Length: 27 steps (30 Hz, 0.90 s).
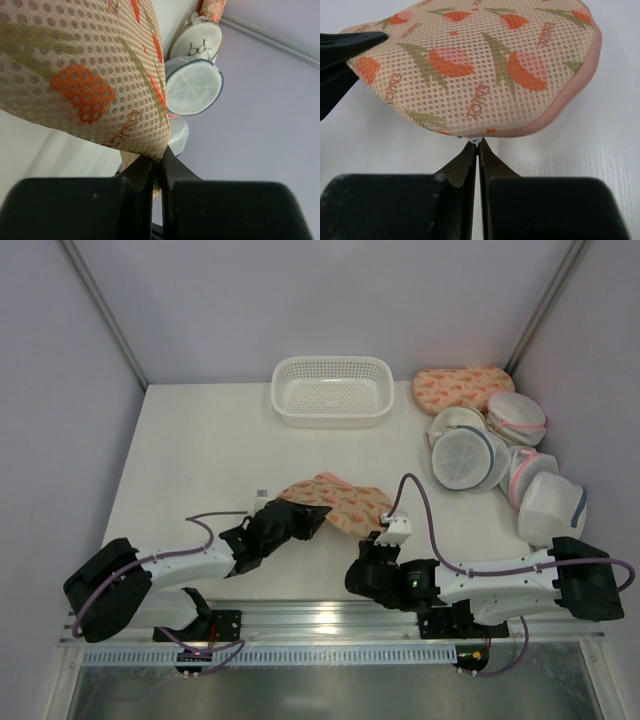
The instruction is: Unzip the laundry bag and remove the bra
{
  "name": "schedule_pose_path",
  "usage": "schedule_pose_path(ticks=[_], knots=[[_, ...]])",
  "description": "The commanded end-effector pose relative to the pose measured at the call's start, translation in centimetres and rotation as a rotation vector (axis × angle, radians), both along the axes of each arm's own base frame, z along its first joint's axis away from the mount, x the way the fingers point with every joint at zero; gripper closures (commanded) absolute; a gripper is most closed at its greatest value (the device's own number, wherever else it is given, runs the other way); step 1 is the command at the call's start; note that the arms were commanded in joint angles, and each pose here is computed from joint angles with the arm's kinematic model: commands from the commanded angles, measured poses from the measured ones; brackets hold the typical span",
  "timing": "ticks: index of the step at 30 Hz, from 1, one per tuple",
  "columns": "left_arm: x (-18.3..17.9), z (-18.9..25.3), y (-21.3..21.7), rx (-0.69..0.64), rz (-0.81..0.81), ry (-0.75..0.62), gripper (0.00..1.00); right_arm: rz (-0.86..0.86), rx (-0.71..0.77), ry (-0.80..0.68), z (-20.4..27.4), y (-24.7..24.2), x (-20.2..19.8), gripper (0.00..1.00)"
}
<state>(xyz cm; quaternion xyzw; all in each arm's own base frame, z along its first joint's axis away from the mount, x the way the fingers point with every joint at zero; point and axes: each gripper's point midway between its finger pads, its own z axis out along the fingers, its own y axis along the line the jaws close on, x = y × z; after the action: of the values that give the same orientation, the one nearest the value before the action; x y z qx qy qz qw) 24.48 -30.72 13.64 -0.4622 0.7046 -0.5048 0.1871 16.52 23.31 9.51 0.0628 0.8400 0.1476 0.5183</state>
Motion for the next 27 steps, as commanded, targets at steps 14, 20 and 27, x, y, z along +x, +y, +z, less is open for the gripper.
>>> schedule_pose_path(ticks=[14,20,27], knots=[[-1.6,-3.8,4.3,0.129,-0.197,-0.083,1.00,-0.153,-0.185,0.081,0.1,-6.5,-1.0,0.96],[-1.8,-3.4,3.9,0.143,-0.416,-0.176,1.00,-0.127,-0.202,0.101,-0.2,-7.0,-1.4,0.96],[1.2,-3.3,3.7,0.281,-0.560,-0.313,1.00,-0.072,-0.229,0.137,-0.2,-6.7,-2.1,0.96]])
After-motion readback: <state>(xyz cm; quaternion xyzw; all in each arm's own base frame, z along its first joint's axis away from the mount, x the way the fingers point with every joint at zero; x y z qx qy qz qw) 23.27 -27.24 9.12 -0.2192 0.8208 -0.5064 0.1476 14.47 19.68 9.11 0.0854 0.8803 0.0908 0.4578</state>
